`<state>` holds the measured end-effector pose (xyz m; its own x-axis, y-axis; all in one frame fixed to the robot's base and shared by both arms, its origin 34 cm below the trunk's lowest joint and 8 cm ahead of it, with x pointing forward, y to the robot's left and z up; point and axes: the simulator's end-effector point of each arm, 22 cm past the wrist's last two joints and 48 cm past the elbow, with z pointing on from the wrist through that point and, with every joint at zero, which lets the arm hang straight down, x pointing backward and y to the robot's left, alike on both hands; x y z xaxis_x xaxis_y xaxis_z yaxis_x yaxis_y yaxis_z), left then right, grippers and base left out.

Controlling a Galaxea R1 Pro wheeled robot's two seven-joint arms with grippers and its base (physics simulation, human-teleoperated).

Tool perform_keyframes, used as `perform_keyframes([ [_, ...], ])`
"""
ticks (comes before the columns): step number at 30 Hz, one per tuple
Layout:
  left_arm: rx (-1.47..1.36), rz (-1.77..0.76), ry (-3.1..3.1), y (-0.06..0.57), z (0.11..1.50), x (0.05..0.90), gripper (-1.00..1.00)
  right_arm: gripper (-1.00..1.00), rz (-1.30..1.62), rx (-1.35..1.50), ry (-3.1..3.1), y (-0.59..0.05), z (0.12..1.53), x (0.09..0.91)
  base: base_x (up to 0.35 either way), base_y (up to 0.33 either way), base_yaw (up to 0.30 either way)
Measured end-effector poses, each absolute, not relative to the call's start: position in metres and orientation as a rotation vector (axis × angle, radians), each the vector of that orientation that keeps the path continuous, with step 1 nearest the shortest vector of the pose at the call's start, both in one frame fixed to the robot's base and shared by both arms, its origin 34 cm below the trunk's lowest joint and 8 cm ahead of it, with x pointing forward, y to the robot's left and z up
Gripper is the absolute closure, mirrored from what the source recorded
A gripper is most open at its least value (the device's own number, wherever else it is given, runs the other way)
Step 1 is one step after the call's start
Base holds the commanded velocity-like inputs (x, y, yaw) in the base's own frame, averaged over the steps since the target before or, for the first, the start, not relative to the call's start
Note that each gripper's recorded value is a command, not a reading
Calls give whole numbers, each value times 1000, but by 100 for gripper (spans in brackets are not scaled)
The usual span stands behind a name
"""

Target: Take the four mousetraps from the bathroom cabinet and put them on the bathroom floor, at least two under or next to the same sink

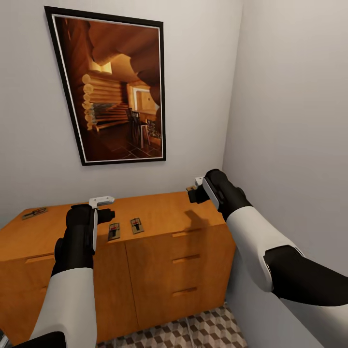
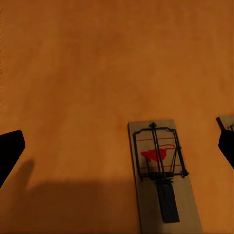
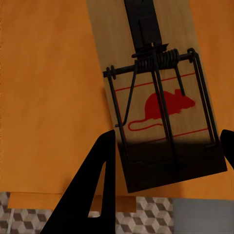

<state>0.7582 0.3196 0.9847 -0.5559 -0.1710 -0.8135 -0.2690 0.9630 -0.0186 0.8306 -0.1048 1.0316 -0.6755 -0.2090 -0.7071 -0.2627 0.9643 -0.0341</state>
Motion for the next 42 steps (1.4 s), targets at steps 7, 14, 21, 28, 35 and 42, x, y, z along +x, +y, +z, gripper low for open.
perform_keyframes([
  [7,-306,130,2174,319,984,759,-100,100,90,-329,2335,-105,1031,831,-24,-12,0],
  [14,-299,125,2194,315,976,759,-100,100,91,-329,2335,-105,1031,830,-29,-20,0],
  [21,-274,115,2252,305,953,759,-100,100,94,-328,2335,-104,1031,830,-4,-3,0],
  [28,-253,112,2297,297,935,759,-100,100,94,-328,2335,-104,1031,830,0,0,0],
  [35,-249,113,2306,296,931,759,-100,100,96,-328,2335,-104,1031,830,0,0,0],
  [42,-241,110,2324,293,924,759,-100,100,98,-329,2337,-104,1031,830,0,0,0],
])
